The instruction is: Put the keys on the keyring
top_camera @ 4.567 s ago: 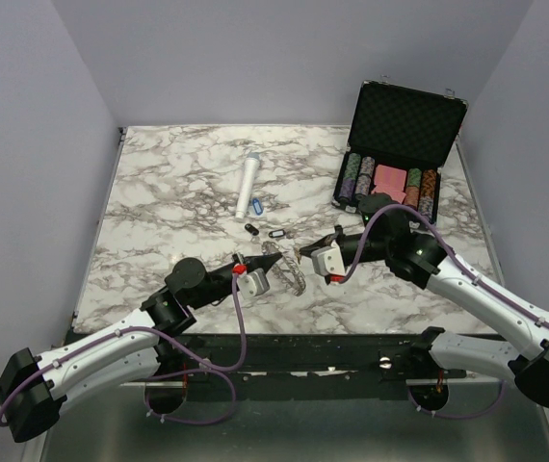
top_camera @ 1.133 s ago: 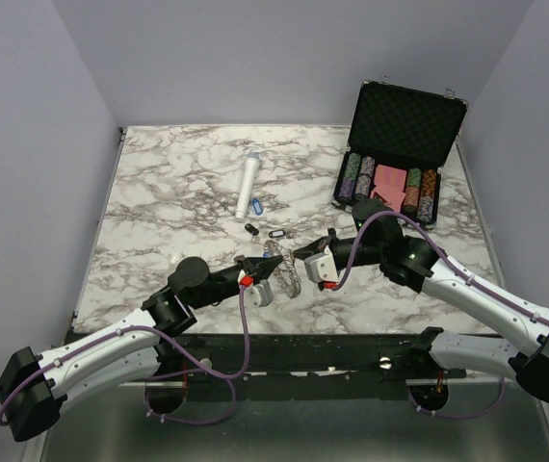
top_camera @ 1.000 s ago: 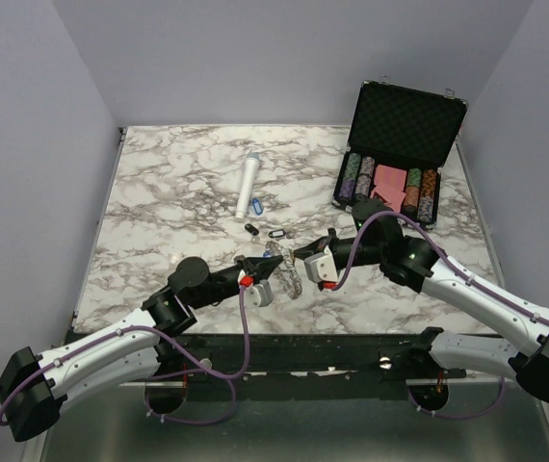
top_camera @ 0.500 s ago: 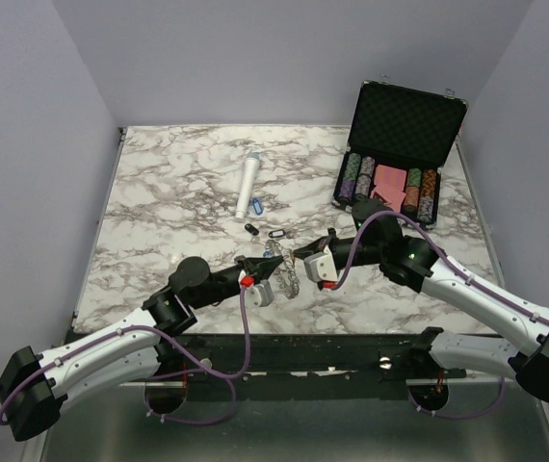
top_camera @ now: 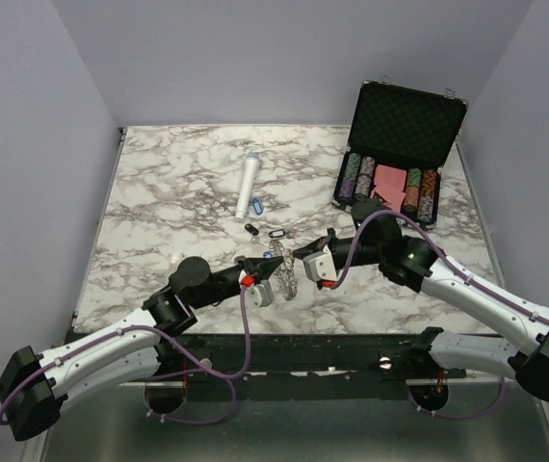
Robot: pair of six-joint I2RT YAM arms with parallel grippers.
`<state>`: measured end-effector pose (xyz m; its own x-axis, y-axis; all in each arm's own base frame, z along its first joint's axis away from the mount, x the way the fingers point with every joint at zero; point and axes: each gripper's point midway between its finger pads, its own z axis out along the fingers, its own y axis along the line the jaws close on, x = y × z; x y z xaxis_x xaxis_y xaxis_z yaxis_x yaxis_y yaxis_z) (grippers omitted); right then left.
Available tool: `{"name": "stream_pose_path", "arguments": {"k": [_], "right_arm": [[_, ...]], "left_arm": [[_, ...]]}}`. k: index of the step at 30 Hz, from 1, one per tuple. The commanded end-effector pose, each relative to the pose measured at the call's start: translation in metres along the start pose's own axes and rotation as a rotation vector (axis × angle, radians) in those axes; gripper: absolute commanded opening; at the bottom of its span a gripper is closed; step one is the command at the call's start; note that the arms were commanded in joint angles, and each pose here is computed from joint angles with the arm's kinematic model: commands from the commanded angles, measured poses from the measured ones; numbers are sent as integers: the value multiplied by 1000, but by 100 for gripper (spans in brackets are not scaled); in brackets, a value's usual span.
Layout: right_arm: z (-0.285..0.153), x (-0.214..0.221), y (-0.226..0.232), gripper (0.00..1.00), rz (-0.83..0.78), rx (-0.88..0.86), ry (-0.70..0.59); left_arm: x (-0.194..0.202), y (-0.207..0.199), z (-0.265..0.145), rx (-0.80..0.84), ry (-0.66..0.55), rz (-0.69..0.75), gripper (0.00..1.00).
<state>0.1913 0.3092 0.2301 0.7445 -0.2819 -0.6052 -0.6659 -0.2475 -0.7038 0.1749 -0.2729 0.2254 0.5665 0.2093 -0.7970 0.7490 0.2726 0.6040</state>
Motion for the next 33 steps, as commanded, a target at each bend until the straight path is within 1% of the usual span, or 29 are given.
{"name": "stream_pose_path", "arguments": {"k": [1, 9, 22, 33], "right_arm": [[3, -12, -5, 0, -6, -1, -42], [3, -13, -4, 0, -7, -5, -47], [0, -7, -5, 0, -1, 3, -9], [2, -11, -3, 1, -2, -7, -31]], "left_arm": [[-21, 12, 2, -17, -65, 29, 0], [-20, 12, 2, -19, -62, 30, 0], [-16, 13, 0, -27, -41, 51, 0], [-15, 13, 1, -22, -39, 55, 0]]}}
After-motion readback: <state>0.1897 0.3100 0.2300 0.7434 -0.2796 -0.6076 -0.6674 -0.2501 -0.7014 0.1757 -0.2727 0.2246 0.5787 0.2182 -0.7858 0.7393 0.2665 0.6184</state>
